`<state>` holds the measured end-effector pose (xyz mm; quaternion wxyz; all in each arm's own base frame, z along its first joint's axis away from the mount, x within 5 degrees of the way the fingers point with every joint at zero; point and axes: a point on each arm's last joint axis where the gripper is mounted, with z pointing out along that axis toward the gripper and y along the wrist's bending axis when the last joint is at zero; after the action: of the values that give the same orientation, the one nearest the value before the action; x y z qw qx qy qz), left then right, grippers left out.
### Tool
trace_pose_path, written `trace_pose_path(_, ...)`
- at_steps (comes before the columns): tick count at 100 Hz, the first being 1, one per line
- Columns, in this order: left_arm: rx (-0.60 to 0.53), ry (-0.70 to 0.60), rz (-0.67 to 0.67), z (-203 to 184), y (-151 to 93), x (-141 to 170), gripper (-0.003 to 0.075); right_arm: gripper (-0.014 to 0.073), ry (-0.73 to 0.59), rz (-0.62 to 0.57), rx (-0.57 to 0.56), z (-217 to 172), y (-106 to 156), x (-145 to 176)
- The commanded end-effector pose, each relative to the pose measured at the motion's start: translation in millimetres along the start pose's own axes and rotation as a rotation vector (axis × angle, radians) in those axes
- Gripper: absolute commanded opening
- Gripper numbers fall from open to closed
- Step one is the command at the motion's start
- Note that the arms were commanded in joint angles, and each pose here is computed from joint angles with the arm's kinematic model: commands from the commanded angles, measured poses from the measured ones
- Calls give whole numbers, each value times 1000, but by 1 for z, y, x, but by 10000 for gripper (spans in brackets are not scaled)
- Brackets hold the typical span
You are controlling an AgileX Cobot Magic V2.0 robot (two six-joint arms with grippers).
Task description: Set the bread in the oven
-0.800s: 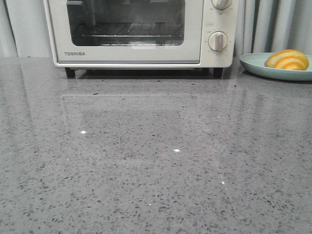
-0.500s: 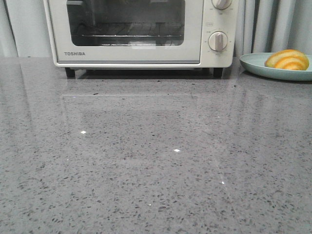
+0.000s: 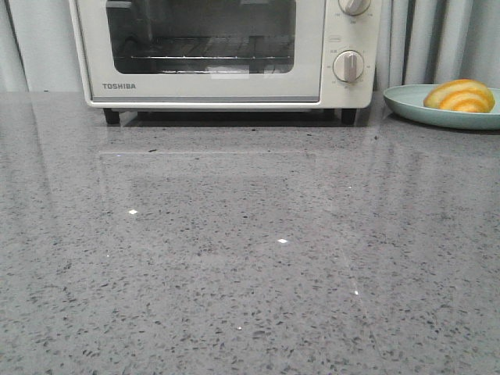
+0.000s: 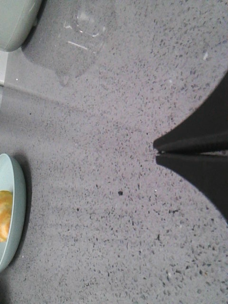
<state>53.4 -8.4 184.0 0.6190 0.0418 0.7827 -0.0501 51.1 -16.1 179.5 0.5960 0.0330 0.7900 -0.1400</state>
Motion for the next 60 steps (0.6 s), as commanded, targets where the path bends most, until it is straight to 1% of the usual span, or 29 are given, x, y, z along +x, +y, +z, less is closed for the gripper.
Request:
trace_pose_path(1,16,-134,-115,-1,-1,-6,-21,-48,-47,-33,10,1,0,3)
trace_pose_path(4,27,-168,-181,-1,-1,-9,-21,-48,-82,-45,15,1,0,-1)
trace_pose_path(7,48,-197,-289,-2,-2,-12,-21,-48,-136,-46,16,0,0,-6)
trace_pose_path(8,51,-204,-311,-2,-2,-12,-21,-48,-136,-46,16,0,0,-6)
trace_pose_path(13,68,-244,-438,-3,-1,-16,-21,-48,-257,-22,13,-2,0,-16)
trace_pose_path(15,72,-258,-477,-3,-1,-17,-21,-48,-292,9,8,-3,0,-19)
trace_pose_path(21,81,-288,-579,-4,1,-20,-21,-48,-453,82,7,-8,-1,-33)
trace_pose_path(22,82,-292,-592,-4,1,-20,-22,-48,-453,90,6,-8,-1,-33)
trace_pose_path(25,86,-305,-649,-4,1,-21,-21,-48,-519,131,8,-11,-2,-38)
trace_pose_path(31,101,-312,-760,-4,2,-22,-21,-48,-585,252,7,-14,-6,-43)
trace_pose_path(35,105,-318,-805,-4,3,-23,-21,-48,-614,332,10,-15,-8,-45)
trace_pose_path(44,118,-309,-860,-4,2,-22,-21,-48,-674,493,22,-18,-15,-48)
trace_pose_path(50,121,-315,-901,-4,3,-23,-21,-48,-717,632,35,-21,-21,-49)
trace_pose_path(55,127,-317,-900,-5,2,-25,-21,-48,-758,742,57,-23,-26,-50)
trace_pose_path(58,136,-317,-886,-6,1,-27,-21,-48,-764,790,65,-24,-29,-49)
trace_pose_path(60,142,-321,-867,-8,1,-30,-21,-48,-758,846,67,-23,-30,-49)
